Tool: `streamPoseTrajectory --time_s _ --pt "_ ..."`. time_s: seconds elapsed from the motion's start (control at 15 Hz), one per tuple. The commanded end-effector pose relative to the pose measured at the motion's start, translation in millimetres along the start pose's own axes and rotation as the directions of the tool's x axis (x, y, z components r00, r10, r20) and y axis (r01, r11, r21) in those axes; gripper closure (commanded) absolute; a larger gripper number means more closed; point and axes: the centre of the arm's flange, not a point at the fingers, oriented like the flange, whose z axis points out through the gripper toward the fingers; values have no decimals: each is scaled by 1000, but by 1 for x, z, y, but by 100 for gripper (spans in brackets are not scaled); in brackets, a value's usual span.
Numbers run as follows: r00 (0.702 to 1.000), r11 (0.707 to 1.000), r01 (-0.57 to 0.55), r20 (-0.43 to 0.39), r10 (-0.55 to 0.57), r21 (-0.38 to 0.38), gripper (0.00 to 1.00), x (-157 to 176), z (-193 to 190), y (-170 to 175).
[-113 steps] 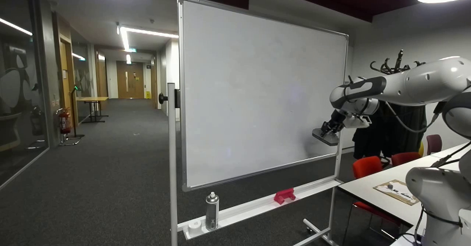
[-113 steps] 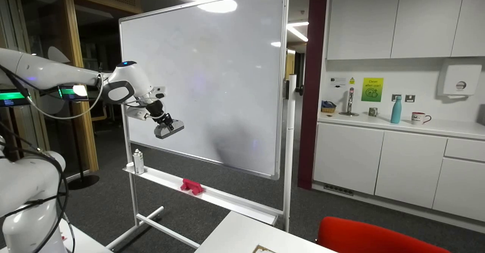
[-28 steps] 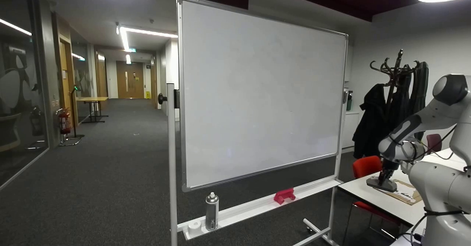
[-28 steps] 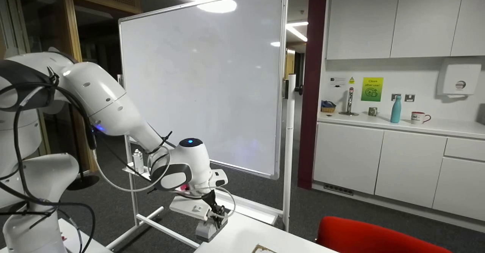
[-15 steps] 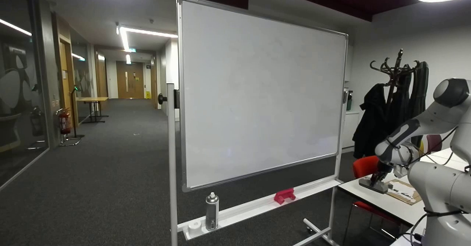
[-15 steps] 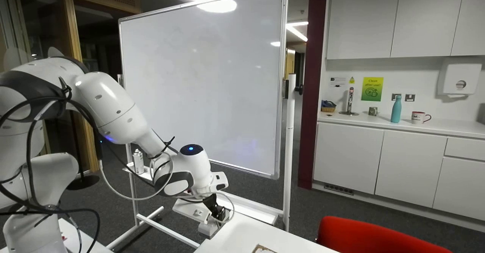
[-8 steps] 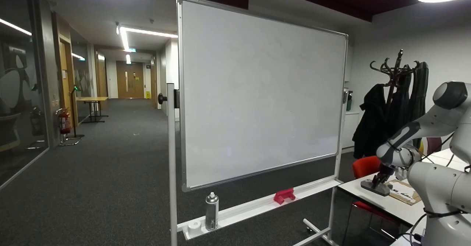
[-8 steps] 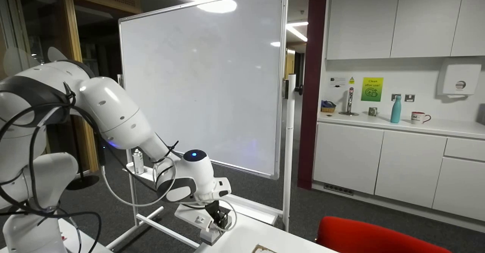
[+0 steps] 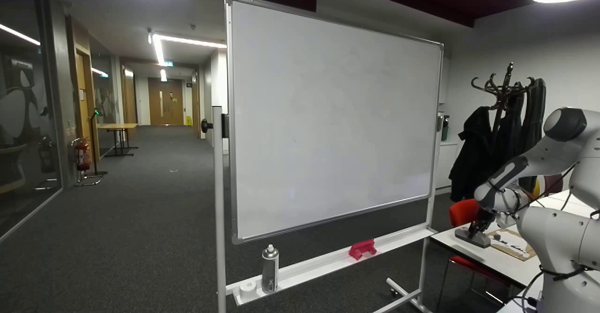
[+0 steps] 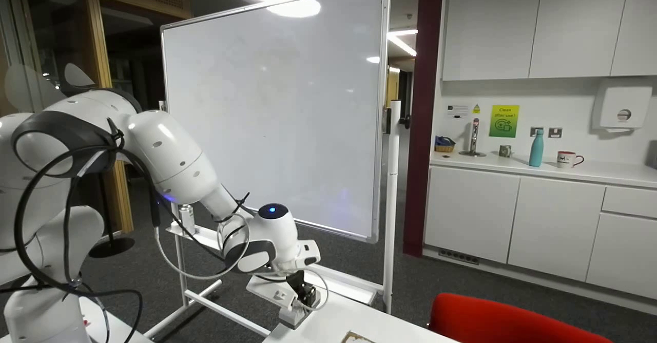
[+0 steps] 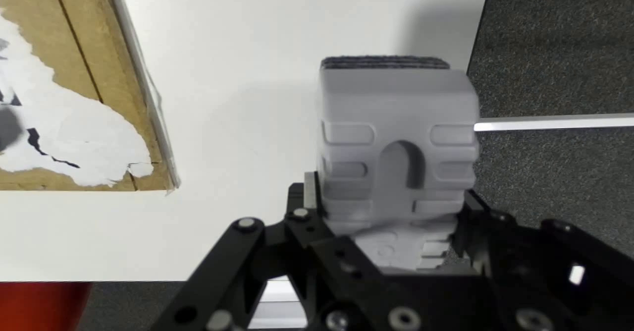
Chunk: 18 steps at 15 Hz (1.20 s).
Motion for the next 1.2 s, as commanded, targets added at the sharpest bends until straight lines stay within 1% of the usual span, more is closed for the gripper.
streamPoseTrajectory --time_s 0.0,0.27,0.4,0.6,0.67,1.0,1.07,1.13 --pt "1000 999 12 -6 -12 -51 65 19 12 4" --pt "998 993 52 29 -50 -105 65 22 23 7" --pt "997 989 69 32 -66 -128 65 24 24 3" --pt "996 987 85 37 -81 -133 65 23 20 -5" --pt "995 990 86 51 -80 -112 40 22 9 -4" --pt "995 991 86 53 -80 -102 40 21 15 -7" --pt "996 991 84 47 -80 -102 65 22 17 -7" --pt "996 991 88 43 -84 -103 65 22 19 -7"
